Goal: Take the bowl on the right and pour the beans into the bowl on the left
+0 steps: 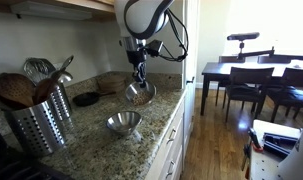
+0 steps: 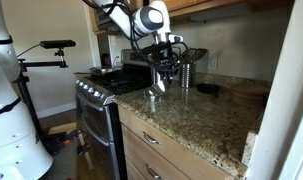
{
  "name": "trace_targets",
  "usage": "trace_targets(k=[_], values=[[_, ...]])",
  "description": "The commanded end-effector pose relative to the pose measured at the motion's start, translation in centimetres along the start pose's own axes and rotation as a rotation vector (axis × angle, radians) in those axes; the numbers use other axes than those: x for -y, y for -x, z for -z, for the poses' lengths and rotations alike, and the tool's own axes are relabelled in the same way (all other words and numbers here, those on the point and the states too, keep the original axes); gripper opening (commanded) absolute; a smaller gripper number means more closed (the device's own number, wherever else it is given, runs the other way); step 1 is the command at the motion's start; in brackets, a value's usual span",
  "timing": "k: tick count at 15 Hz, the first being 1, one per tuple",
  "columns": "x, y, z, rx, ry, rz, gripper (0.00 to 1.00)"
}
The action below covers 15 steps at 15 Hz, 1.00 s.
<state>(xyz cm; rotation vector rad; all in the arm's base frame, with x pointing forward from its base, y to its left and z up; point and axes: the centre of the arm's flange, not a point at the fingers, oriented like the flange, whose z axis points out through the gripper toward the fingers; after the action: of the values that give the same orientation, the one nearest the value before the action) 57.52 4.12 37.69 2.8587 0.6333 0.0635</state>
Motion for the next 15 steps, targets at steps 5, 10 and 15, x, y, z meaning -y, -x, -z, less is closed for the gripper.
trace_targets(k=[5, 10, 15], values=[[2.1, -1.5, 2.4, 0.057, 0.113, 0.027, 0.08], [3.5, -3.1, 3.4, 0.080, 0.168, 0.059, 0.08], [5.2, -4.4, 3.3, 0.108, 0.206, 0.096, 0.08]])
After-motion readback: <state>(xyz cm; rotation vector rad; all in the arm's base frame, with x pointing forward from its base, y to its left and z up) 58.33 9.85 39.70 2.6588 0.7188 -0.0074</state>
